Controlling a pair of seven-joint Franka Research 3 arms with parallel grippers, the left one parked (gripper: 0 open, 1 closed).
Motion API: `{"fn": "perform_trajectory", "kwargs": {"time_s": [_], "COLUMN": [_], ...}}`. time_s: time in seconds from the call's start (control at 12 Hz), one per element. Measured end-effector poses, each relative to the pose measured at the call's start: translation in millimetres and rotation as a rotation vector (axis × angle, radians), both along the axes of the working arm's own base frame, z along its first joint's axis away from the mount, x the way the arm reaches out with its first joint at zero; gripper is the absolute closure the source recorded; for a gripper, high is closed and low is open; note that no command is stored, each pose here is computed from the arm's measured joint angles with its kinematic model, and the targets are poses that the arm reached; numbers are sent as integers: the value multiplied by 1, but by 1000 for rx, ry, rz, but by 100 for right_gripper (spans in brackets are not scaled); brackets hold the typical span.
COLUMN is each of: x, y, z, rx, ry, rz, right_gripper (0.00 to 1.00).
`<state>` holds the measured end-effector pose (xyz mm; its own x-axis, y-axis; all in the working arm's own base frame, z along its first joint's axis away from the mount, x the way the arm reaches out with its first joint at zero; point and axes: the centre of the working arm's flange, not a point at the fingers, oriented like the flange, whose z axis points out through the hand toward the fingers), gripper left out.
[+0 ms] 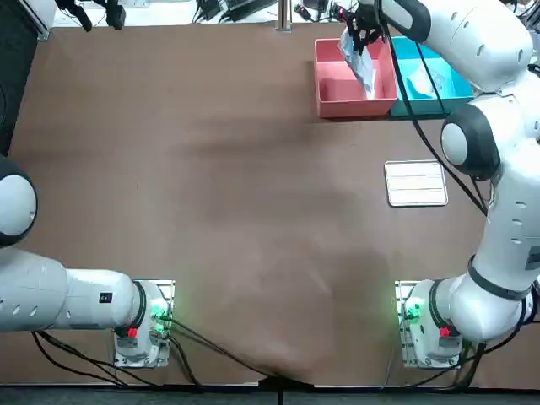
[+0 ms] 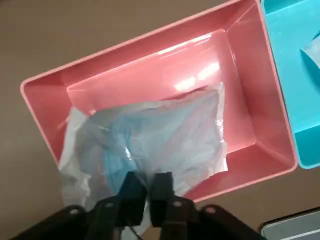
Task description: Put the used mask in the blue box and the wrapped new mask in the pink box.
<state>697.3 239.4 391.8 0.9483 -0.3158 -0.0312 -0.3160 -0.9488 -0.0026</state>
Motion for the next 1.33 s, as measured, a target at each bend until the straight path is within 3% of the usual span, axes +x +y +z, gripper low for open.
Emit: {"fn": "perform_trajectory", "kwargs": {"time_s": [0.08,0.25,0.33,0.83,1.08,1.33], "x": [-1,-3,-4,-11,-10,-13], "y": [2,8,12,33,9,-43], "z": [-2,-5,-6,-3,24,71], "rx": [-1,-8,-11,-16,-25,-23], "ry": [3,6,5,-8,1,28], "rz": [3,11,17,46,38,62], "right_gripper": [81,76,68,1,0,0]}}
